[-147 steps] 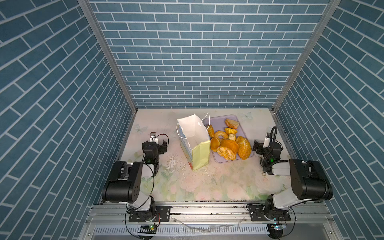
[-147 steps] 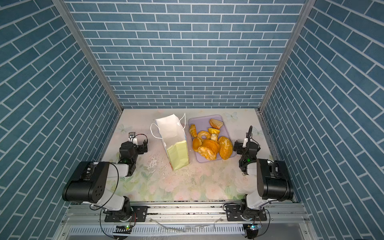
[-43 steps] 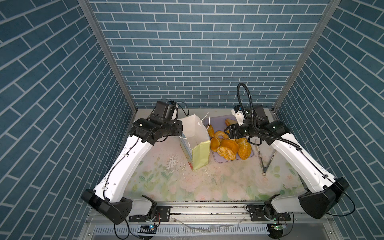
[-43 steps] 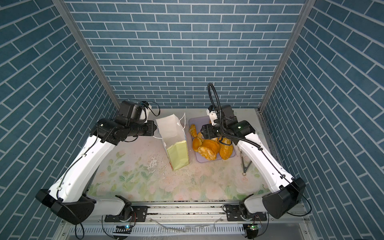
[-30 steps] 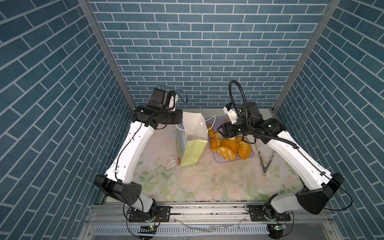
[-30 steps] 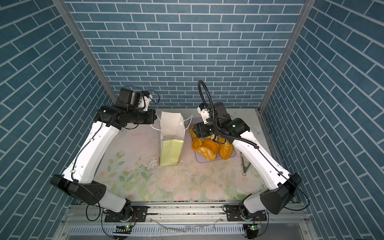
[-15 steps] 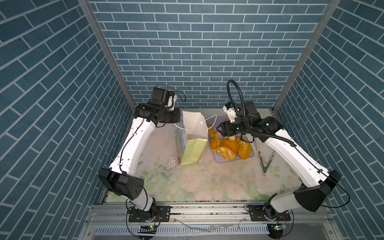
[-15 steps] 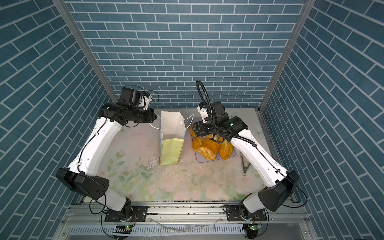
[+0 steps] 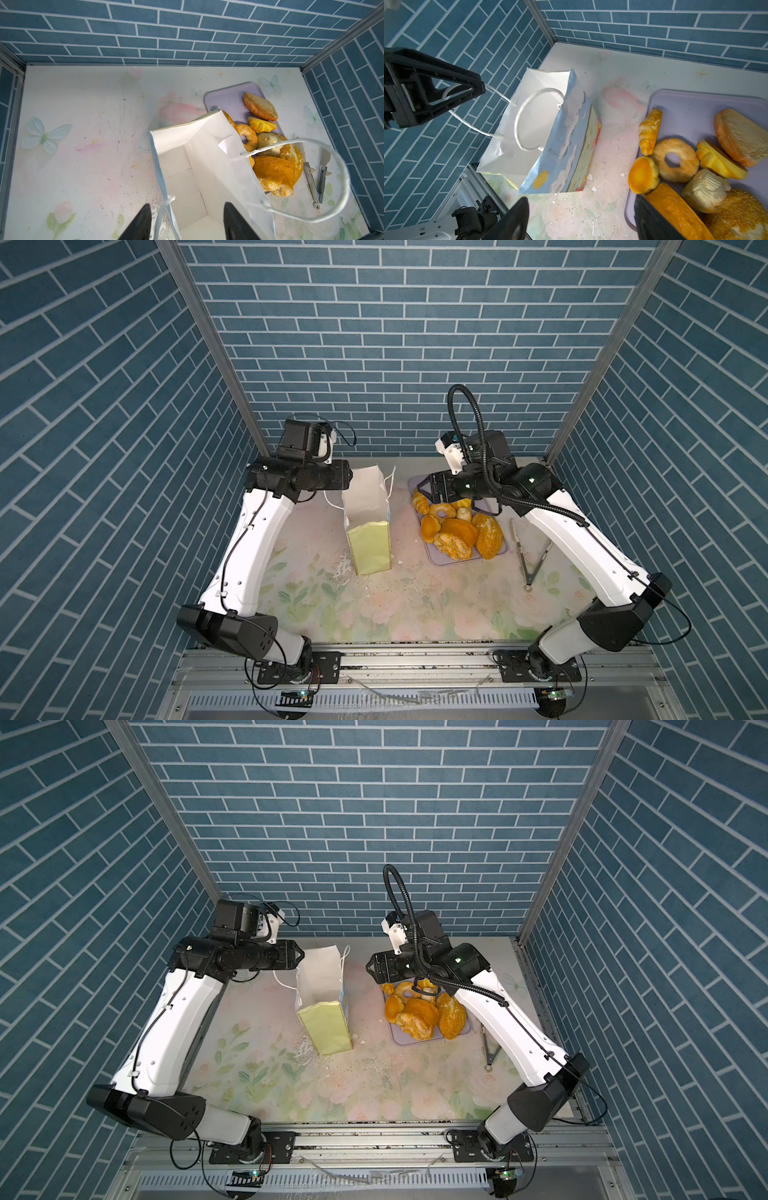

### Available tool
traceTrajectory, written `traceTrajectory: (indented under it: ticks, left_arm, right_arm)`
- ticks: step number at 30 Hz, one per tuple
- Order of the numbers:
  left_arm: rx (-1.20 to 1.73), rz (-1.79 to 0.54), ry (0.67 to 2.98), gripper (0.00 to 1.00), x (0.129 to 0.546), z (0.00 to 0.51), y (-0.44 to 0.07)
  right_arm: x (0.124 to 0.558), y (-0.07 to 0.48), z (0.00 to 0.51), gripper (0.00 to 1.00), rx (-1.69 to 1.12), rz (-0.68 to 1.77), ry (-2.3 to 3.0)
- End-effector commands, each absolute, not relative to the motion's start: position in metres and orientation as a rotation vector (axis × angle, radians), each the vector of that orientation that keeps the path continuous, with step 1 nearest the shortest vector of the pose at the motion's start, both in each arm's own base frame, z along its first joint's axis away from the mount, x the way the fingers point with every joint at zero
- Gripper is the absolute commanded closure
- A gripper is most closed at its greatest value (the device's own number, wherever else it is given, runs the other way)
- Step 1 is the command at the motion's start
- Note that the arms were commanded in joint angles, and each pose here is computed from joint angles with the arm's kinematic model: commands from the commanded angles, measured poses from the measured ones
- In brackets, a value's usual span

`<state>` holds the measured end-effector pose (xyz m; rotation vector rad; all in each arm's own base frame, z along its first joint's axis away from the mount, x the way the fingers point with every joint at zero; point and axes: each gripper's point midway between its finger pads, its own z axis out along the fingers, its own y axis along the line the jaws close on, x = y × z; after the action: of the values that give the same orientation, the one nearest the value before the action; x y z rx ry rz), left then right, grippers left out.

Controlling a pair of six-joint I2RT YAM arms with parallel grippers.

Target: Place the fake bread into the paper bag

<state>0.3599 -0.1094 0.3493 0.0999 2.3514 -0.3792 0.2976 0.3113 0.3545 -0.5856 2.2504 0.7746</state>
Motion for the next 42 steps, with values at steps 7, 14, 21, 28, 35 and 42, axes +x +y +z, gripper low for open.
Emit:
traceTrajectory:
  ticks: [7,14,21,28,35,42]
  left_arm:
    - [0.082,-0.35,2.374,0.38,0.342,0.343,-0.092]
    - [0.096,-0.358,2.397,0.39,0.339,0.337,-0.094]
    - [0.089,-0.348,2.415,0.41,0.33,0.333,-0.091]
    - [0.085,-0.35,2.442,0.68,0.328,0.326,-0.091]
    - [0.107,-0.402,2.423,1.0,0.348,0.327,-0.102]
    - [0.134,-0.48,2.404,1.0,0.374,0.33,-0.12]
  right_arm:
    - [0.293,0.343,0.363,0.2,-0.633,0.855,2.252]
    - [0.295,0.371,0.366,0.27,-0.701,0.884,2.255]
    - [0.306,0.391,0.354,0.33,-0.675,0.9,2.301]
    - [0.315,0.413,0.353,0.54,-0.693,0.933,2.282]
    - [0.334,0.401,0.361,0.92,-0.615,0.803,2.248]
    - [0.343,0.372,0.367,1.0,-0.537,0.64,2.226]
